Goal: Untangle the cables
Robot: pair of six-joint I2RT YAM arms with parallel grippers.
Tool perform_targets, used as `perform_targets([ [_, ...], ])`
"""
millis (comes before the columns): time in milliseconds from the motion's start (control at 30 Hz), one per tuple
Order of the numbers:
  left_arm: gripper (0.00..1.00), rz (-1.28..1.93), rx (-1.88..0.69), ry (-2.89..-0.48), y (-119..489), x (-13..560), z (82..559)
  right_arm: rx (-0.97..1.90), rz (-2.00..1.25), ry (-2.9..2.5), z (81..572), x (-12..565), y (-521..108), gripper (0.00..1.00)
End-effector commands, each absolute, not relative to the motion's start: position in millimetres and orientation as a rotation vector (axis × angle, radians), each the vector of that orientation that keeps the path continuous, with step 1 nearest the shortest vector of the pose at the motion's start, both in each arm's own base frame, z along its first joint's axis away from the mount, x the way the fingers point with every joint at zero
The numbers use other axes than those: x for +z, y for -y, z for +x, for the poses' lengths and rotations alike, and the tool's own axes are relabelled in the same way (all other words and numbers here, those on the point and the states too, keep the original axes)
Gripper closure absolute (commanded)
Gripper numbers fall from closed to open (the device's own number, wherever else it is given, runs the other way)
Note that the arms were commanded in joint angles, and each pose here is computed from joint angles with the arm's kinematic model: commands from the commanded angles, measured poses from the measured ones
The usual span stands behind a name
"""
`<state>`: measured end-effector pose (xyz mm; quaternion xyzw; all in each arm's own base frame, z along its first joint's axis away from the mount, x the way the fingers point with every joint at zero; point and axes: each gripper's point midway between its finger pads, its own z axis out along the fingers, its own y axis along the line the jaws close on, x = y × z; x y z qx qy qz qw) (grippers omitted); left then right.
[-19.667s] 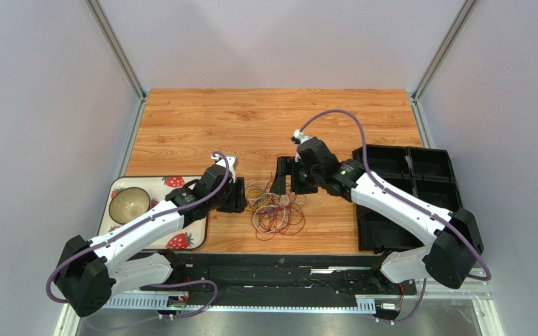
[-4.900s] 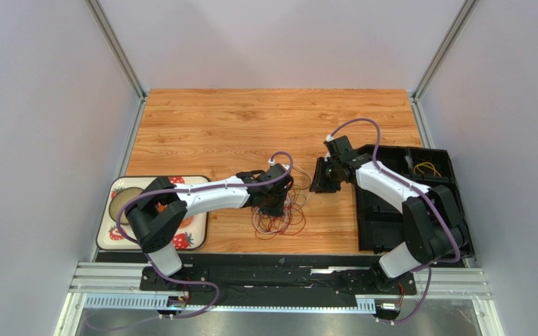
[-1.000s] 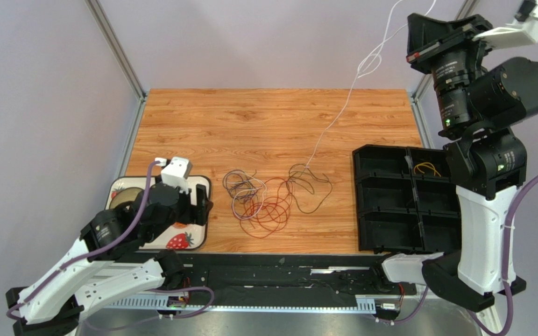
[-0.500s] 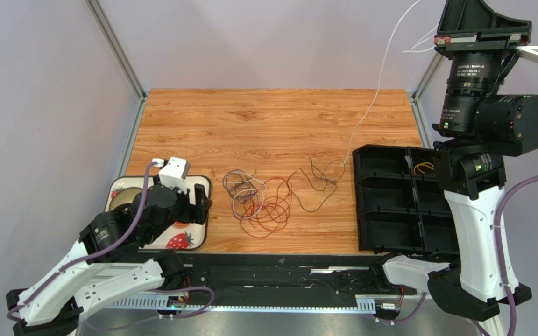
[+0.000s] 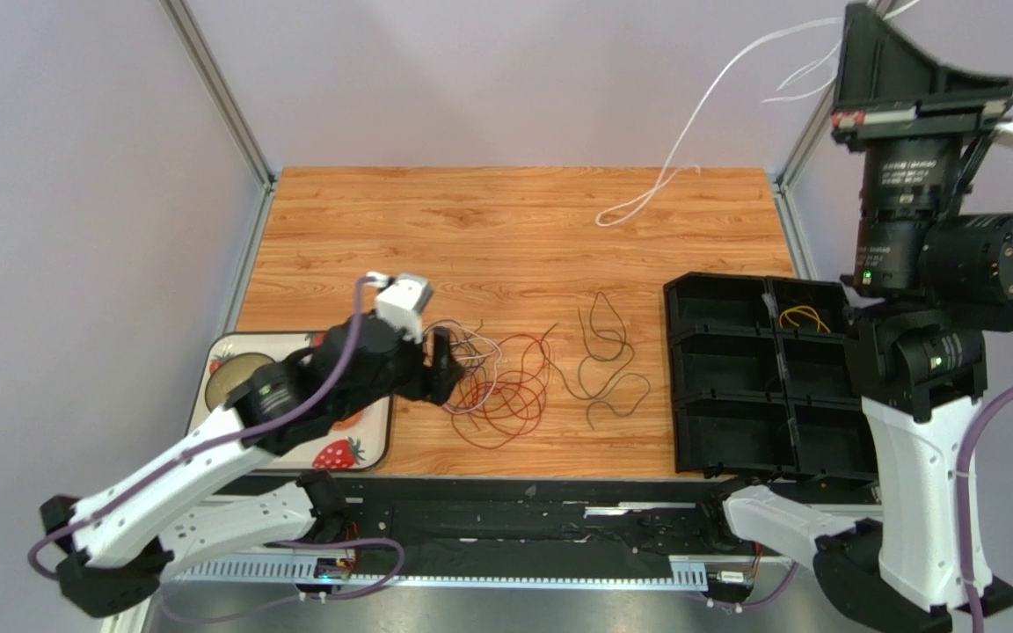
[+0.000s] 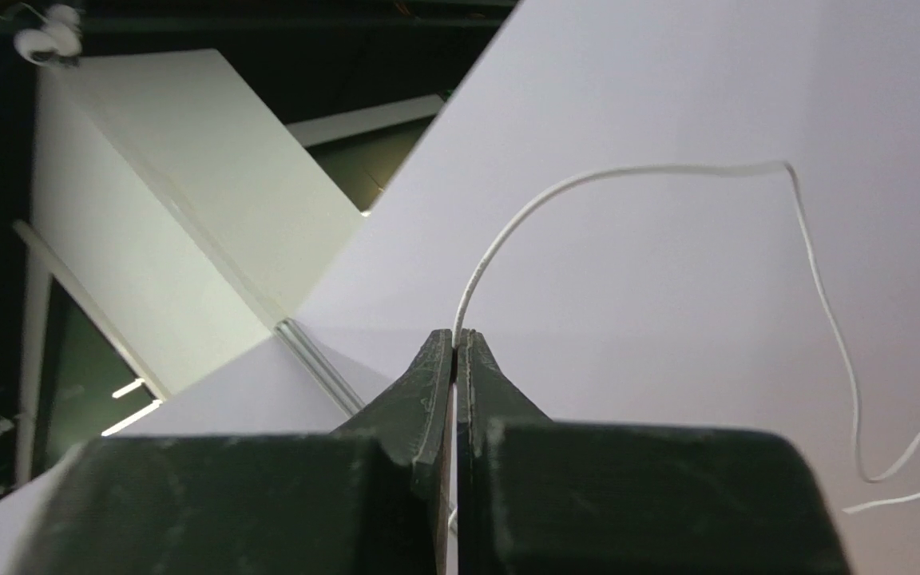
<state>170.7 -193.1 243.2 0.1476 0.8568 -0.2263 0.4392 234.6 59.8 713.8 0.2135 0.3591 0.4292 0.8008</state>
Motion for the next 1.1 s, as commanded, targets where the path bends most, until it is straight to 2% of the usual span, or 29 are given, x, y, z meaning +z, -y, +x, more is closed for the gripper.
perform_targets([
  [0,0.28,0.463,-0.709,-2.110,260,259,190,0.778,0.495,-0.974,253,654,-57,1.00],
  [133,0.32,0.472,-0.672,-2.137,272,265,201,0.631,0.462,-1.096,260,630,-52,1.00],
  [233,0.32,0.446,-0.594,-2.162,257,270,202,0.540,0.474,-1.129,263,623,-42,1.00],
  [367,0.31,0.395,-0.372,-2.213,197,265,192,0.457,0.480,-1.138,268,621,-33,1.00],
  [500,0.29,0.343,-0.262,-2.206,138,258,169,0.377,0.497,-1.142,274,617,-24,1.00],
  [633,0.27,0.291,-0.305,-2.180,109,249,149,0.294,0.521,-1.139,280,604,-14,1.00],
  [767,0.24,0.197,-0.435,-2.046,92,265,138,0.204,0.533,-1.149,287,591,-5,1.00],
  [1067,0.21,0.114,-0.394,-2.013,76,265,141,0.142,0.538,-1.194,308,568,3,1.00],
])
